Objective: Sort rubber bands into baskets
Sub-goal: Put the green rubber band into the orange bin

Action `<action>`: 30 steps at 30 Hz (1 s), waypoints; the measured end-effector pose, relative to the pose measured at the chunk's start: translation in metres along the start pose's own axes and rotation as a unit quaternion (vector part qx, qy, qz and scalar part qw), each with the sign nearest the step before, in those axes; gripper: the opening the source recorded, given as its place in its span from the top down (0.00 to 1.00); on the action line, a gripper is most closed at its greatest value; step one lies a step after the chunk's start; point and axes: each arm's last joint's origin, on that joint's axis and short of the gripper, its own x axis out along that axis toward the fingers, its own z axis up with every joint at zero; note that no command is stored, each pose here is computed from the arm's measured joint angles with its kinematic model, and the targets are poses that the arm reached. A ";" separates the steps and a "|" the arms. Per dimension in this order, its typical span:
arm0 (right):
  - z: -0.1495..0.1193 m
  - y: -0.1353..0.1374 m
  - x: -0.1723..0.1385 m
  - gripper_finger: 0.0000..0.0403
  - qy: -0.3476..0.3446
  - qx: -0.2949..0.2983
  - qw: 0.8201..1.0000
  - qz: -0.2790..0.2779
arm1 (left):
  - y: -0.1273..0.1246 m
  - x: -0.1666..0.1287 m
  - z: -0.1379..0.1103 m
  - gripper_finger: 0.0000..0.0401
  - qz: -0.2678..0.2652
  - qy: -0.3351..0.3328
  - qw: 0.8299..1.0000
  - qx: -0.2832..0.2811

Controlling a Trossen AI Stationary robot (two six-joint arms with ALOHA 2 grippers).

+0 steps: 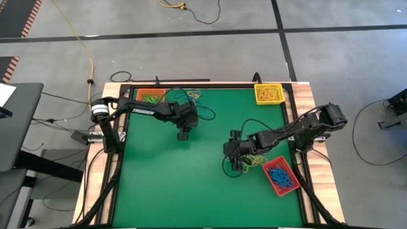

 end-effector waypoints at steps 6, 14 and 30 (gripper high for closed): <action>0.000 0.000 0.000 0.41 -0.001 0.000 1.000 0.000 | -0.002 0.000 0.006 0.72 0.010 -0.021 1.000 0.011; 0.001 0.000 0.000 0.41 -0.003 0.001 1.000 0.000 | -0.004 0.000 0.006 0.72 0.010 -0.015 0.999 0.026; 0.002 0.002 0.000 0.41 -0.010 0.009 1.000 0.003 | 0.006 0.000 -0.002 0.72 -0.016 -0.013 1.000 -0.015</action>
